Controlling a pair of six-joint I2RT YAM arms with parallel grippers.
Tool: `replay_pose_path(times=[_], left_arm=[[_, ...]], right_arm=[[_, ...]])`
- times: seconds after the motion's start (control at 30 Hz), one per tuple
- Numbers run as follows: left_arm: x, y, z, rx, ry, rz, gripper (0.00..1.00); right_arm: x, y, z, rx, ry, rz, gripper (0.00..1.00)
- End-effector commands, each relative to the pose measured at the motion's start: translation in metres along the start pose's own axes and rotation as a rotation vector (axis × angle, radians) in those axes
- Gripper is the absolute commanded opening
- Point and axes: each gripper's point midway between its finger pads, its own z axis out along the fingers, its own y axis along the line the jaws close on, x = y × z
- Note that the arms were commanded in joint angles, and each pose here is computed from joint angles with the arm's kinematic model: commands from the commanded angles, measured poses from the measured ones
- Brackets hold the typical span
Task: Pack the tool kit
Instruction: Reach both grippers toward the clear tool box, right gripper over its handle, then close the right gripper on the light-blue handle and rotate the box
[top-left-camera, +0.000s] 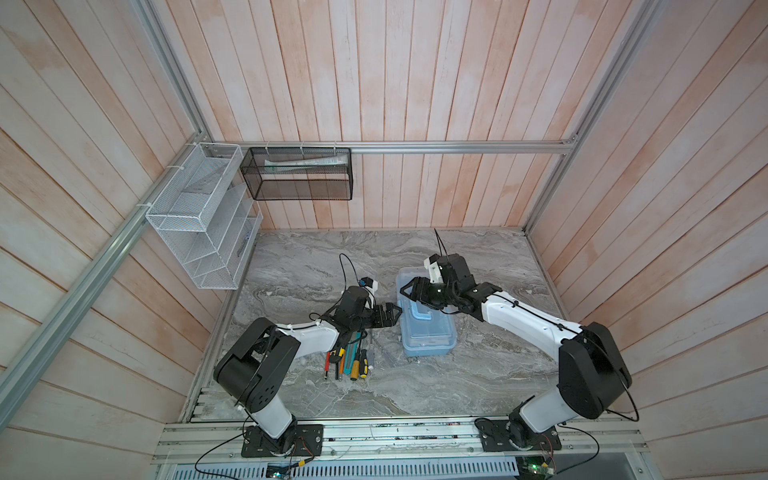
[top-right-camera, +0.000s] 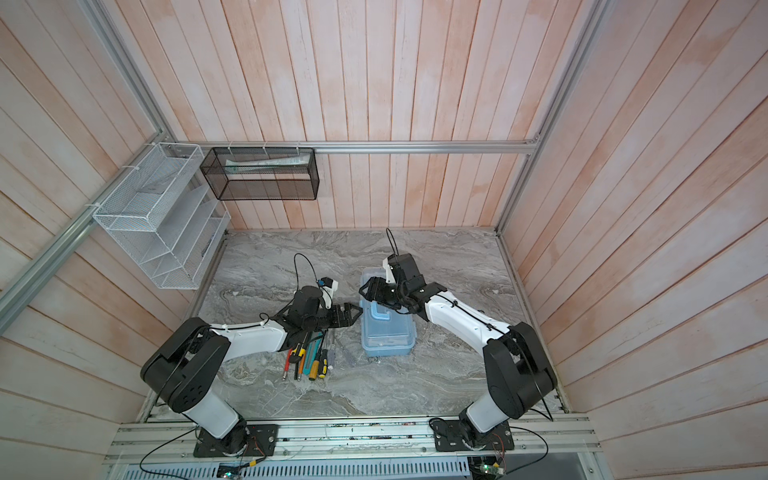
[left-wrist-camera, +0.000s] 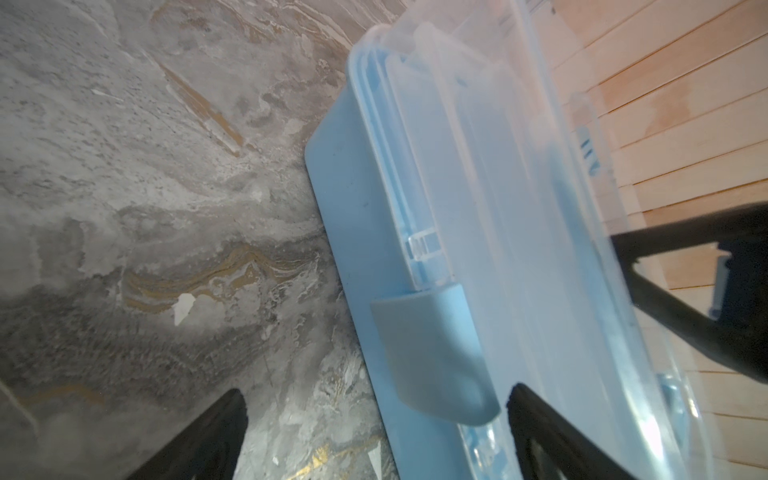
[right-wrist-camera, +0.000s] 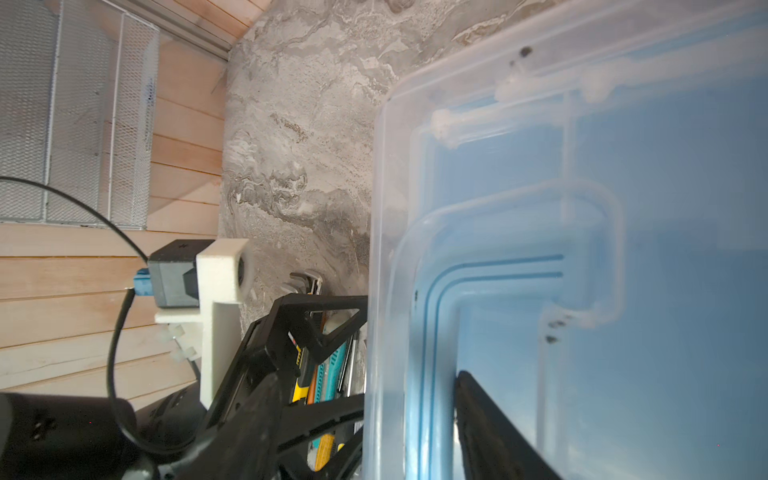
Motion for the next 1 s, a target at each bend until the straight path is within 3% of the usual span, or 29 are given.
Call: replay_pose_path(times=[0.0, 0.13, 0.33, 0.5, 0.8, 0.97], left_arm=[[-0.016, -0.027, 0.005, 0.065, -0.017, 0.083, 1.0], [-0.024, -0.026, 0.005, 0.031, -0.024, 0.106, 1.0], [-0.025, -0.027, 0.003, 0.046, -0.044, 0.092, 1.0], [-0.025, -0.024, 0.002, 0.03, -0.045, 0.079, 1.0], [-0.022, -0.016, 0.003, -0.002, -0.038, 0.07, 1.0], [-0.02, -0.013, 0.001, -0.015, -0.035, 0.048, 1.0]], right_arm=[[0.047, 0.02, 0.007, -0.169, 0.182, 0.015, 0.63], [0.054, 0.046, -0.002, -0.346, 0.214, 0.001, 0.59], [0.038, 0.063, -0.024, -0.393, 0.163, -0.078, 0.54], [0.024, 0.06, -0.049, -0.484, 0.086, -0.019, 0.49], [0.012, 0.028, -0.077, -0.429, -0.005, 0.025, 0.43], [-0.005, 0.001, -0.092, -0.196, -0.09, -0.035, 0.41]])
